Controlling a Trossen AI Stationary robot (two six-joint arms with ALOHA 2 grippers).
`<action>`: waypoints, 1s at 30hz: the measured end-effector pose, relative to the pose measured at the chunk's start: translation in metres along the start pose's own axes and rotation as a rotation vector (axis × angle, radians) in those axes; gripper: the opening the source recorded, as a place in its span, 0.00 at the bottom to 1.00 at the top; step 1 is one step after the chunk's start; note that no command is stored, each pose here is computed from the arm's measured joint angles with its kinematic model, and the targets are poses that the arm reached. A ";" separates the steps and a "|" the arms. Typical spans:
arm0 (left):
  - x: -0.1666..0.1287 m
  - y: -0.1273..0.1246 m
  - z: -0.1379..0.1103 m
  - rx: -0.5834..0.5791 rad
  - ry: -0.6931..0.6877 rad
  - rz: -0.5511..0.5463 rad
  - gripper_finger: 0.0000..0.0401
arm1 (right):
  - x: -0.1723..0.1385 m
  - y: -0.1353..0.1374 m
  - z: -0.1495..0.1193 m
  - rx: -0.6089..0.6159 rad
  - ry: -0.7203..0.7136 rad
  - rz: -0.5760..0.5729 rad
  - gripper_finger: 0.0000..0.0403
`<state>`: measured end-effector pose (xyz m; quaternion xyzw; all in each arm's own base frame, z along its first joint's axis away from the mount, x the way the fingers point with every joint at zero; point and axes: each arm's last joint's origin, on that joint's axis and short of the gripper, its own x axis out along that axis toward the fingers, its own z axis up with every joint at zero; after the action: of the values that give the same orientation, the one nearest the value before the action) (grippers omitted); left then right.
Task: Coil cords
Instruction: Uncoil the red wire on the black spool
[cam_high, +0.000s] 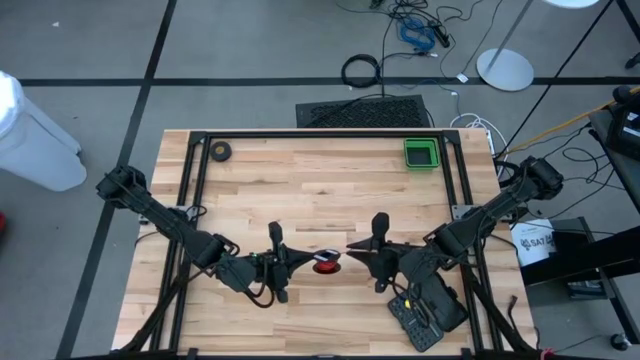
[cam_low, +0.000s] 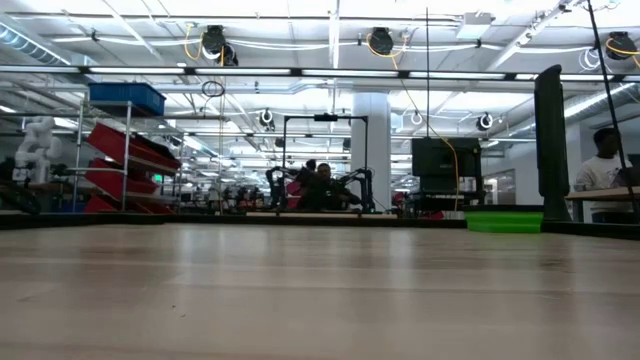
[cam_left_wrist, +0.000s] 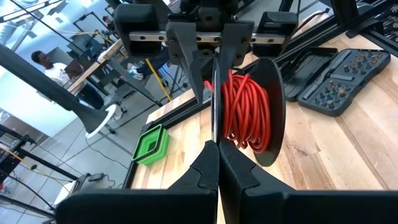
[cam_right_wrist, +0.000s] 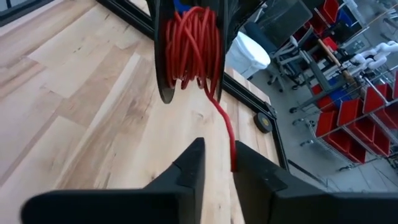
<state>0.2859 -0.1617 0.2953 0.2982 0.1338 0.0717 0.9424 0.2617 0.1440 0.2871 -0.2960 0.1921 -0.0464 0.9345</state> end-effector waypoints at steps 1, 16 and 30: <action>0.000 0.000 0.000 0.000 0.000 0.000 0.00 | 0.001 -0.001 0.000 0.008 0.002 -0.002 0.10; -0.002 0.000 0.006 -0.043 -0.064 -0.027 0.00 | 0.008 -0.007 -0.003 0.101 -0.005 0.064 0.00; -0.003 -0.003 0.006 -0.004 -0.058 -0.035 0.00 | -0.003 -0.005 0.001 0.065 -0.036 0.080 0.03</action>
<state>0.2845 -0.1678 0.2991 0.2958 0.1117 0.0469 0.9475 0.2599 0.1410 0.2920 -0.2581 0.1854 -0.0097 0.9481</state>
